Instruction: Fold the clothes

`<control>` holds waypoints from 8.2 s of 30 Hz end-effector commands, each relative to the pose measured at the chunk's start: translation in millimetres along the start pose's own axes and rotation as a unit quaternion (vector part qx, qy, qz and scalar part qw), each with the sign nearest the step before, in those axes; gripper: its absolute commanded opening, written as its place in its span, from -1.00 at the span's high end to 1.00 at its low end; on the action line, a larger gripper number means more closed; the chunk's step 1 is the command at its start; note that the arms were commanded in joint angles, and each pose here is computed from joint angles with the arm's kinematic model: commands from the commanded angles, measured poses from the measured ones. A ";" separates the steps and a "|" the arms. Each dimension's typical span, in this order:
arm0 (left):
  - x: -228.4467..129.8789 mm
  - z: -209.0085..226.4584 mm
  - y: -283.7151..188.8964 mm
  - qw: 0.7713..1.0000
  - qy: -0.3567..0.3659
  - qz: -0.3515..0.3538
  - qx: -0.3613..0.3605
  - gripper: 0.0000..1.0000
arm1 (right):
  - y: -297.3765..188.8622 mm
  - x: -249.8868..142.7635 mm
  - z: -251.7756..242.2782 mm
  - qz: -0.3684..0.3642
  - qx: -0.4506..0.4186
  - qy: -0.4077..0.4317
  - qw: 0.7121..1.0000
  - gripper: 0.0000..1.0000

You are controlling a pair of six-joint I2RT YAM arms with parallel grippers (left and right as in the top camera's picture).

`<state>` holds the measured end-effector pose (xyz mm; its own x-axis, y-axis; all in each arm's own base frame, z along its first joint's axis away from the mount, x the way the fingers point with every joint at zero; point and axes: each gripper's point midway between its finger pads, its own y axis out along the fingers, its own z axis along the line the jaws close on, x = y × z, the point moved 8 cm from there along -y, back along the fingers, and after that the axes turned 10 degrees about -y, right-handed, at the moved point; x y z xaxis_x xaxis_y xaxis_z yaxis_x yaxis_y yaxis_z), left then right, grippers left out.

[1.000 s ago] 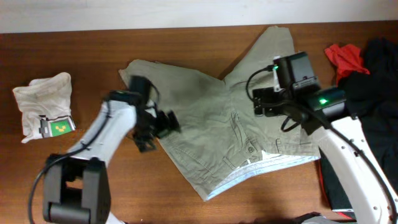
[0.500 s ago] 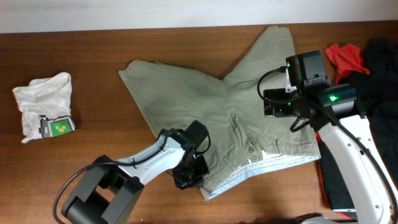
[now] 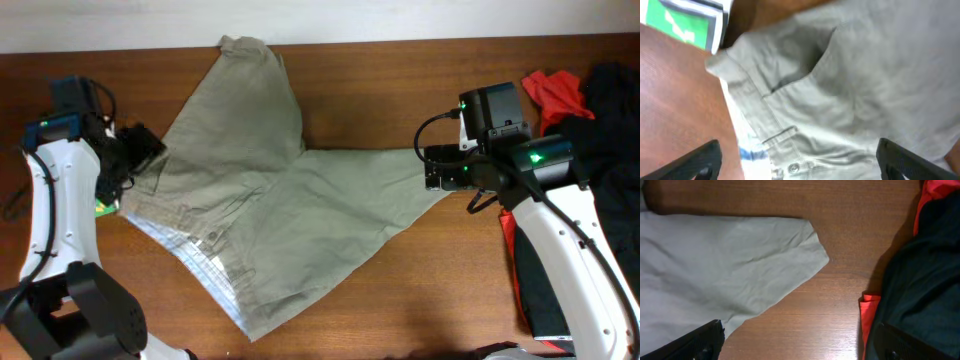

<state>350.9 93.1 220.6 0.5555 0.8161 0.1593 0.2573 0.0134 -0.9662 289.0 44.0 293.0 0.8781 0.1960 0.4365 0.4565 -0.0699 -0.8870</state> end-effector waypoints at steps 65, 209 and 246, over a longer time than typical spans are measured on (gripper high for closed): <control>-138.8 48.7 107.7 0.974 0.090 0.113 0.175 1.00 | 155.5 -95.4 -58.8 0.193 -0.049 0.224 0.954 0.92; -62.2 -93.3 80.4 0.952 0.226 -0.014 -0.204 -0.98 | 79.2 2.3 -33.4 0.081 0.090 0.083 0.989 -0.94; -134.5 -62.5 -43.2 0.851 0.451 0.014 -0.268 0.99 | 199.4 81.7 -1.5 0.015 0.278 0.086 0.957 -0.97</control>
<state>318.9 -51.0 251.9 0.8731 0.0218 0.4871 0.4490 -0.4252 -0.7859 423.1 28.4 152.8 0.9376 0.0341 0.3459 0.3172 0.3228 -0.8917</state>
